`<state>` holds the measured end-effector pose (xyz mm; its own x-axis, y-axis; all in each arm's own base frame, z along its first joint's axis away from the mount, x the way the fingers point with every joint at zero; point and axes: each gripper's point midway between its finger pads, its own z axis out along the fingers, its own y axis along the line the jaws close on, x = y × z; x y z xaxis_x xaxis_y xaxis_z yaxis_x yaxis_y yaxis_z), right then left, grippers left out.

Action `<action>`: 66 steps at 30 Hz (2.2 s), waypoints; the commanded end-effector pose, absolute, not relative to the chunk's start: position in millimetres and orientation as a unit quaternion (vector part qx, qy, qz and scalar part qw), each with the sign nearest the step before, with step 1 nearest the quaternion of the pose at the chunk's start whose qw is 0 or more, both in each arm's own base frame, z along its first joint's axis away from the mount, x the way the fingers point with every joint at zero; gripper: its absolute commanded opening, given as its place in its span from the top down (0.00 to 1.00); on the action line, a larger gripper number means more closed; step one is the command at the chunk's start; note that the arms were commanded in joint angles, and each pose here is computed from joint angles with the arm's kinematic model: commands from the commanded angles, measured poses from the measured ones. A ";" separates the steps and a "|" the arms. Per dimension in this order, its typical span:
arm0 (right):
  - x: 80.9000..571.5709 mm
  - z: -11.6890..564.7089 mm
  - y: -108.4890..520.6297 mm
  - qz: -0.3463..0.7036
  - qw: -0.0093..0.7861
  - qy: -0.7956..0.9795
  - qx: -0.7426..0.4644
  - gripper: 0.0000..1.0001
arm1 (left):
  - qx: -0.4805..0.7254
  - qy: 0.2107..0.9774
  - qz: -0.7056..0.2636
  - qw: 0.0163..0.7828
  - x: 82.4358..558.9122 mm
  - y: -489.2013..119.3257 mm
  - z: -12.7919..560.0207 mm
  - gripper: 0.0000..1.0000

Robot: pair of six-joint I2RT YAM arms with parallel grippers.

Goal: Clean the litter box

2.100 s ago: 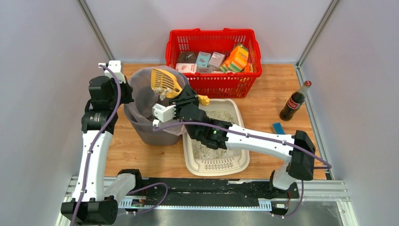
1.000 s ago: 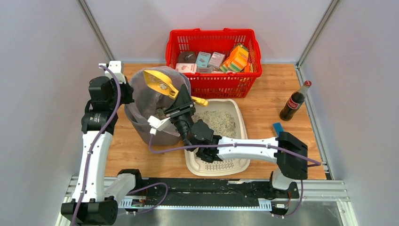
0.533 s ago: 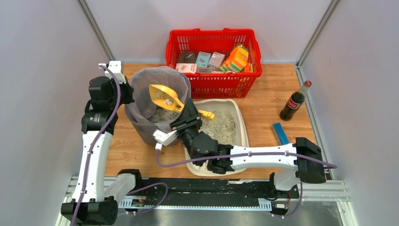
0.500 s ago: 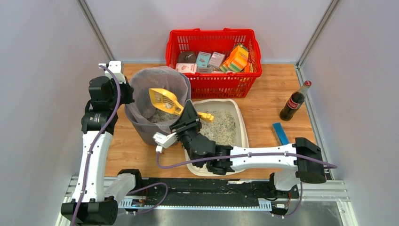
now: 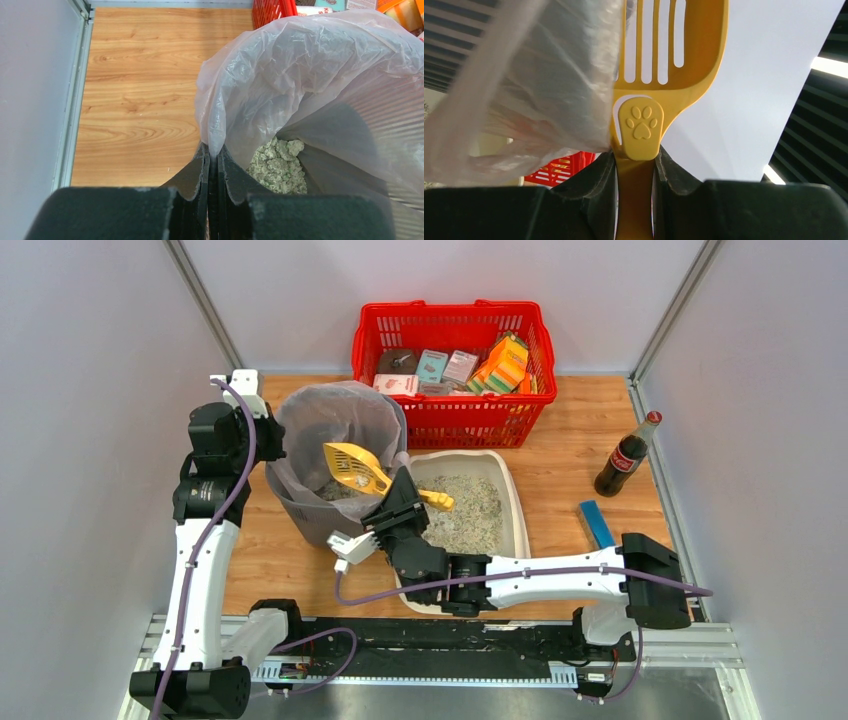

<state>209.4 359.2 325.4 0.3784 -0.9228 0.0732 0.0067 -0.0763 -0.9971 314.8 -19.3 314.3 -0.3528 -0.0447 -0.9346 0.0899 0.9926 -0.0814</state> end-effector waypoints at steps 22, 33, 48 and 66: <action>167.4 328.1 334.9 -0.406 0.557 0.370 -0.623 1.00 | 0.035 0.840 -0.130 0.525 300.0 -49.1 292.8 1.00; 197.6 394.7 318.3 -0.470 0.577 0.385 -0.547 1.00 | 0.034 0.842 -0.131 0.521 300.8 -49.5 289.9 1.00; 161.8 316.0 320.5 -0.426 0.518 0.351 -0.653 1.00 | 0.034 0.841 -0.132 0.524 301.0 -49.3 291.6 1.00; 211.0 381.9 298.7 -0.353 0.592 0.525 -0.499 1.00 | 0.033 0.843 -0.131 0.520 302.6 -48.8 288.4 1.00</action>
